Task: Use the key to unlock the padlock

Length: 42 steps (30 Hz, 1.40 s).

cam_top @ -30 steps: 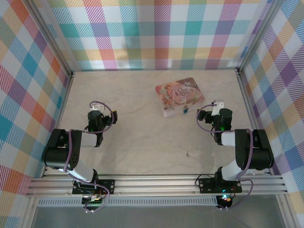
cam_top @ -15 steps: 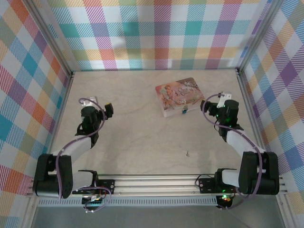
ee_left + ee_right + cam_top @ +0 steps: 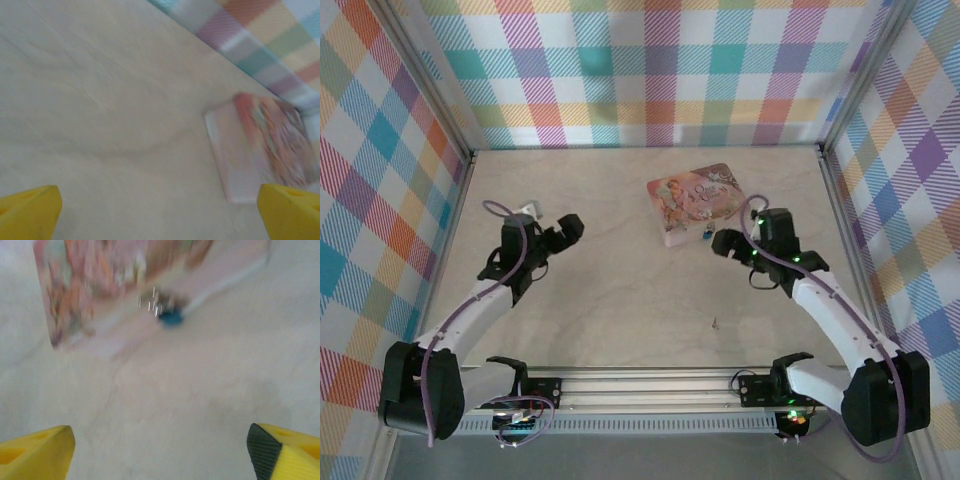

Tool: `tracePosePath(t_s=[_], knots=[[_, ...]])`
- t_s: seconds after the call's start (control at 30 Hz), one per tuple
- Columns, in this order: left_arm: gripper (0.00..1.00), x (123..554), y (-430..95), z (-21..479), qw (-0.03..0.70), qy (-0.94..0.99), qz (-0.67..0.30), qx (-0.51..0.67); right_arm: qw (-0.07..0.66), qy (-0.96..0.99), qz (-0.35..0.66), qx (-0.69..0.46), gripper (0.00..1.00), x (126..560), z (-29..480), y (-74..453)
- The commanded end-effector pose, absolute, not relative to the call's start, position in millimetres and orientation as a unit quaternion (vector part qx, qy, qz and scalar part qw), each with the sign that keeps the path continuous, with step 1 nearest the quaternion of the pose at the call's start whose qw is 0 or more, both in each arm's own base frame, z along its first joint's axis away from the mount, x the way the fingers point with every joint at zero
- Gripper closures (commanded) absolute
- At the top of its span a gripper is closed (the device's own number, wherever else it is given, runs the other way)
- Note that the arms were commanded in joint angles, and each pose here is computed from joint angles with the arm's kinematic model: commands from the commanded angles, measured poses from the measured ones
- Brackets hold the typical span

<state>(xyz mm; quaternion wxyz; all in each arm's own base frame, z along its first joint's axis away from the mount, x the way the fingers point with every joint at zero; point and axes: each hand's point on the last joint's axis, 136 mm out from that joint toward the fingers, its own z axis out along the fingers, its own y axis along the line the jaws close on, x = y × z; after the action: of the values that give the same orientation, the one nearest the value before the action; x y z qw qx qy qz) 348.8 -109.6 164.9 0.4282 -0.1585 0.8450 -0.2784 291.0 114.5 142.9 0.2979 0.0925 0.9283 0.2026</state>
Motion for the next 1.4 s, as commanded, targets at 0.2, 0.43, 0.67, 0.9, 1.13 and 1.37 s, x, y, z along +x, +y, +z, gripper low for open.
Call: tracePosePath(t_s=[0.2,0.43,0.67,0.9,1.13,1.37], knots=[[0.00,311,-188,158,0.372,0.845,-0.363,-0.125,0.086,0.982,0.139,0.091,0.23,181,72,125],[0.00,307,-205,156,0.371,0.846,-0.367,-0.110,0.018,0.992,0.115,0.051,0.32,150,49,143],[0.00,306,-203,156,0.374,0.848,-0.359,-0.108,-0.022,0.996,0.080,0.028,0.43,145,32,152],[0.00,305,-200,158,0.378,0.849,-0.353,-0.107,-0.024,0.997,0.072,0.025,0.52,148,24,156],[0.00,306,-201,158,0.378,0.849,-0.353,-0.106,-0.013,0.998,0.055,0.022,0.60,153,24,153],[0.00,307,-202,159,0.376,0.850,-0.353,-0.106,-0.011,0.999,0.042,0.021,0.65,154,21,149]])
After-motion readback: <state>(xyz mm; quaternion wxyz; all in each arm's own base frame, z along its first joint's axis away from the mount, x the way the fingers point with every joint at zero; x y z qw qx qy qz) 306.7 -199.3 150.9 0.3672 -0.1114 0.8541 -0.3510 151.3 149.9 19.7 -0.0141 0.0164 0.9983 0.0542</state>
